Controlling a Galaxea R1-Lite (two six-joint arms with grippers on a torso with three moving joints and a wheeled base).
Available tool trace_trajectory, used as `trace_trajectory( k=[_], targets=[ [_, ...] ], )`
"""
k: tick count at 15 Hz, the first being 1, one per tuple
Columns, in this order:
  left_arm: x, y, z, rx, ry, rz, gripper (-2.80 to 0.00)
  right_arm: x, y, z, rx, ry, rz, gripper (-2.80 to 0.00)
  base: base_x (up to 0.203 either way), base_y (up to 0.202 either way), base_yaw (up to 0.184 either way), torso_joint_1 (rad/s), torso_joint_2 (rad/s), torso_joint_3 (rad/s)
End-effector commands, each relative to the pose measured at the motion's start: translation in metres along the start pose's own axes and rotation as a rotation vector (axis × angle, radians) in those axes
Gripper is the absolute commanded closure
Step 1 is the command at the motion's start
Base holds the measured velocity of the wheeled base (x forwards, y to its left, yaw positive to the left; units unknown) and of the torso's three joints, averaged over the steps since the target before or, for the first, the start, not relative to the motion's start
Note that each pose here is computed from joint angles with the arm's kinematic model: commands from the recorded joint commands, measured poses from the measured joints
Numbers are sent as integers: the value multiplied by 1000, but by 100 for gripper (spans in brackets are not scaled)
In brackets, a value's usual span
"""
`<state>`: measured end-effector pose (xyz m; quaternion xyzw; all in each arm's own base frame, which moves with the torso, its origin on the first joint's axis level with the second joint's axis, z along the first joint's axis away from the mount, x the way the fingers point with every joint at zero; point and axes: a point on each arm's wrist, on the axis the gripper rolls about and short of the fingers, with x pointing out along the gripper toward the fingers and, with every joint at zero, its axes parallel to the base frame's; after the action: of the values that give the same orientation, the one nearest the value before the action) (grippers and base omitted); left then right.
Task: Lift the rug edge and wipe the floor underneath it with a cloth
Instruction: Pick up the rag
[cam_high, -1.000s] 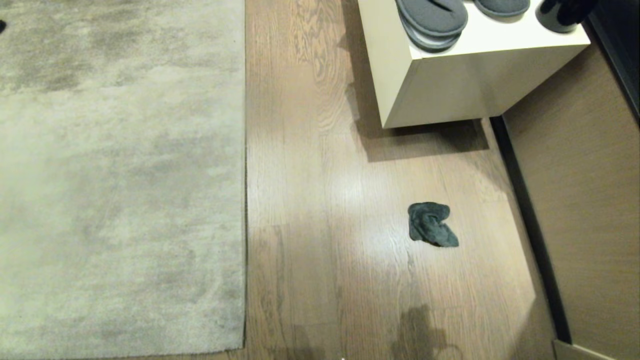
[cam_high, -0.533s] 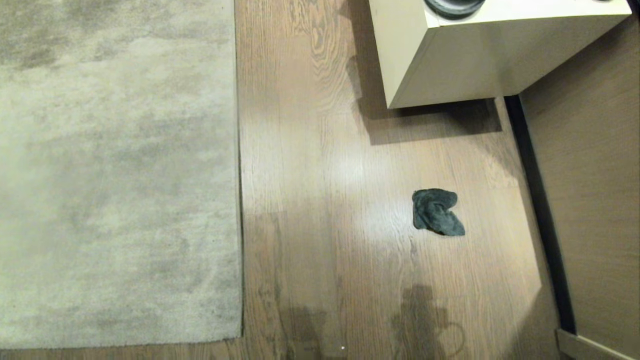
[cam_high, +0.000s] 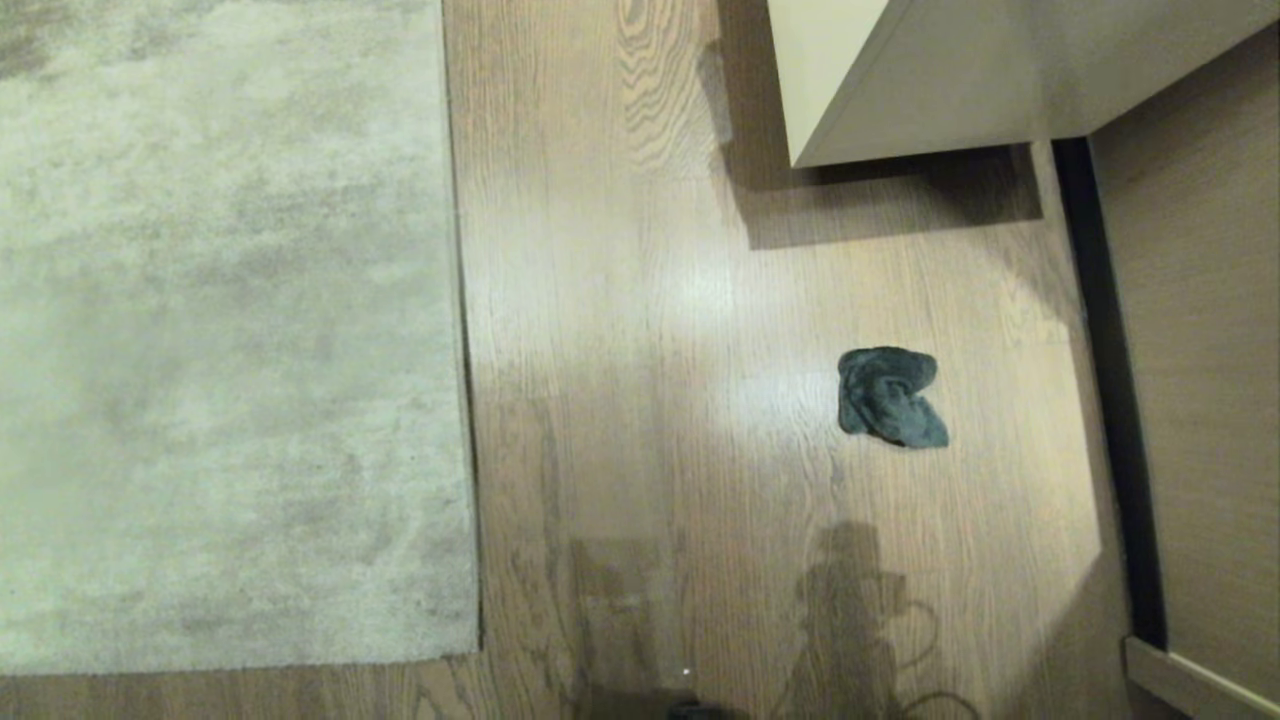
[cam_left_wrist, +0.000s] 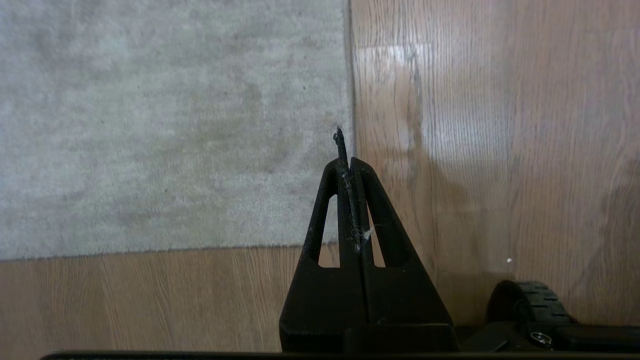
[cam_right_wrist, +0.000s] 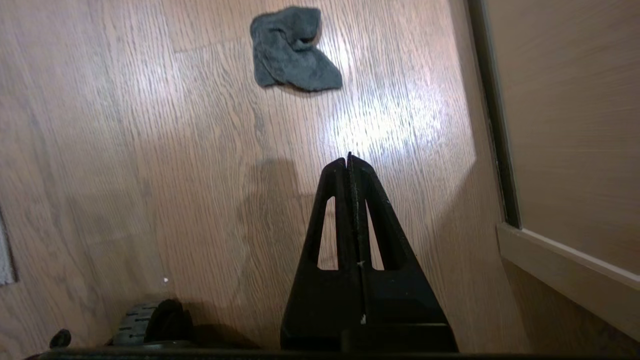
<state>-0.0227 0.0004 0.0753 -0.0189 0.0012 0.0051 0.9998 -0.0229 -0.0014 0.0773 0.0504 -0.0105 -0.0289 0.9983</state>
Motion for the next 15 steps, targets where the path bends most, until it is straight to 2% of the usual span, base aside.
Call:
trace_trajectory(
  k=[1,15],
  targets=[
    [0,0,0,0,0,1,0,0,0,0,1,1,0,0,0,0,0,7,7,-198],
    [0,0,0,0,0,1,0,0,0,0,1,1,0,0,0,0,0,2,2,-196]
  ],
)
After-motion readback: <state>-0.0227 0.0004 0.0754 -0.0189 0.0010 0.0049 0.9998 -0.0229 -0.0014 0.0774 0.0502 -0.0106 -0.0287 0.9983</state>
